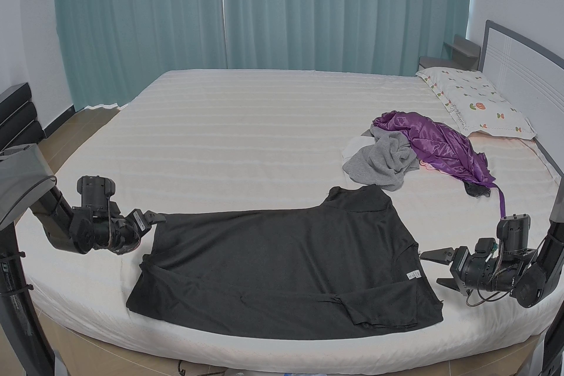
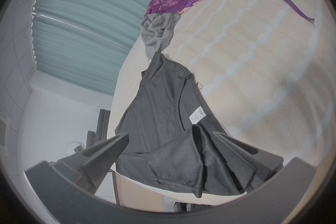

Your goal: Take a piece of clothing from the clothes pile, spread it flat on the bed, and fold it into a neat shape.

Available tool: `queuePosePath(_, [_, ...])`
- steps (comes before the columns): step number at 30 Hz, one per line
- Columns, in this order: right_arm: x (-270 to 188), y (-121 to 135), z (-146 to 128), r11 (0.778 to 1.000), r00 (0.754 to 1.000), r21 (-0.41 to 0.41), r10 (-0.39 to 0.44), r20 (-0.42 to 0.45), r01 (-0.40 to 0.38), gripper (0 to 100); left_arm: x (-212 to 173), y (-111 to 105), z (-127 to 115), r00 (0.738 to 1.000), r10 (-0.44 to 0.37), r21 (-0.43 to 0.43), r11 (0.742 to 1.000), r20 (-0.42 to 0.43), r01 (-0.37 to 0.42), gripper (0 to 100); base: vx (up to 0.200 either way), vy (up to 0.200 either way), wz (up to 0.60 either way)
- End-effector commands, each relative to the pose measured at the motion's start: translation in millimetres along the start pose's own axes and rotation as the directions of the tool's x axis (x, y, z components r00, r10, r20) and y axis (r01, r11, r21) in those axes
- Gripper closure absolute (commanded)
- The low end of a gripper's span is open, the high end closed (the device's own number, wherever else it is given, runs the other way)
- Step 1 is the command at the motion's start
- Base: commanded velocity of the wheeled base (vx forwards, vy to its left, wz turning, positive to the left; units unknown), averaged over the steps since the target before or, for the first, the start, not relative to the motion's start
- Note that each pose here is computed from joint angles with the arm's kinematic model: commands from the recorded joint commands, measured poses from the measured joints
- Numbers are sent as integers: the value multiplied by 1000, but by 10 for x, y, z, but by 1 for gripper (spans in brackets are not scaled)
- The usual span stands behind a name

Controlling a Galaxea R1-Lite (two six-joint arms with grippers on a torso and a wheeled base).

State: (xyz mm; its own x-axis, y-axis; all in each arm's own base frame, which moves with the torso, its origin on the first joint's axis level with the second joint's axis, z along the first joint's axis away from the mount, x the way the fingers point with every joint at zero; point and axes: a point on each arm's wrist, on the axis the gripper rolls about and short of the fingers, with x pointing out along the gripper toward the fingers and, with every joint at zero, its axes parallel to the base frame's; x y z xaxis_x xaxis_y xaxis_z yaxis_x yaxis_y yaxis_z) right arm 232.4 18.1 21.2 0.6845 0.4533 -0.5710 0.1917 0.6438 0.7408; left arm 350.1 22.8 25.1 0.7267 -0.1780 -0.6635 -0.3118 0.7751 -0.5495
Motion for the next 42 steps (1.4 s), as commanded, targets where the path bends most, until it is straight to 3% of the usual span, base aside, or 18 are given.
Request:
queuePosePath(1, [-3,3,-1,1000,1000,0,2,0,-2,0,549,-30,255,1000,-9,-27,1000,-19,8,0,0,0,0])
queuePosePath(5, [-9,2,-6,1000,1000,0,2,0,-2,0,817,-25,325,1000,-20,-21,1000,-14,20,0,0,0,0])
queuePosePath(15, [-7,0,-7,1000,1000,0,1,-1,-1,0,977,-106,329,998,-56,6,998,-17,57,0,0,0,0])
queuePosePath(16, [-11,4,-6,1000,1000,1,3,-1,-3,0,1042,-99,321,998,-53,10,999,-15,53,100,0,0,0])
queuePosePath(29, [-15,6,-7,1000,1000,-1,4,0,-4,0,1086,-164,534,995,-52,12,999,80,51,100,0,0,0])
queuePosePath(42, [-12,-1,-5,1000,1000,2,1,1,-1,0,1128,-171,588,993,-55,12,998,103,54,100,0,0,0])
